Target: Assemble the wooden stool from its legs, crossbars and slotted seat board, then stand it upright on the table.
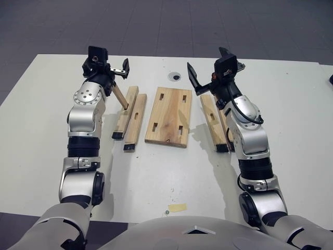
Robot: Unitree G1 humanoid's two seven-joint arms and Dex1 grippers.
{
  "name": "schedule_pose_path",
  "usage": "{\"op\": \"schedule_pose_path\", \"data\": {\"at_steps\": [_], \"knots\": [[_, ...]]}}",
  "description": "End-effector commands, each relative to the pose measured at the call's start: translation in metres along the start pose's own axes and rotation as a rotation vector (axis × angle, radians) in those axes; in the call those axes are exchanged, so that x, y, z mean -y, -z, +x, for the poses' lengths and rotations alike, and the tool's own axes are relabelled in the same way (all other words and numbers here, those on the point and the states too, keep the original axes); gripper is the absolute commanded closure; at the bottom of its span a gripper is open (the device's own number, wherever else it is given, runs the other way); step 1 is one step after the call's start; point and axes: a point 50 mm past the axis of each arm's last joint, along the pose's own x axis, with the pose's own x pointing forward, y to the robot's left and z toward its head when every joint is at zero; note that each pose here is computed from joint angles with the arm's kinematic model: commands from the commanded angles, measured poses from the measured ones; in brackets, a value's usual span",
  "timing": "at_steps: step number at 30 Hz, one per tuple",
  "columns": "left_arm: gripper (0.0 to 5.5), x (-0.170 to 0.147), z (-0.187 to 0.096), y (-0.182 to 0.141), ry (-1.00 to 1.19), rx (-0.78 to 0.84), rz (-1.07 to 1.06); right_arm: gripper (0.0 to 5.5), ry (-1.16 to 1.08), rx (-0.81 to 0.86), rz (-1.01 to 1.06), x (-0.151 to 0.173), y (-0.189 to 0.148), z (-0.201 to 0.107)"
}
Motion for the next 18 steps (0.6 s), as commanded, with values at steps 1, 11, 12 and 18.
{"op": "schedule_pose_path", "data": {"at_steps": [1, 11, 12, 18], "knots": [[0.11, 0.003, -0.002, -0.007, 0.004, 0.122, -0.083, 0.1, 0.009, -0.007, 0.0, 0.004, 0.002, 0.002], [0.11, -0.014, 0.003, -0.046, -0.108, 0.323, -0.03, 0.1, 0.015, -0.004, -0.001, 0.004, 0.005, 0.003], [0.11, -0.01, 0.005, -0.033, -0.091, 0.256, 0.012, 0.1, 0.014, -0.004, -0.001, 0.004, 0.005, 0.002], [0.11, -0.002, -0.002, 0.036, -0.015, -0.079, 0.106, 0.1, 0.01, -0.015, -0.004, 0.005, 0.007, 0.001]]}}
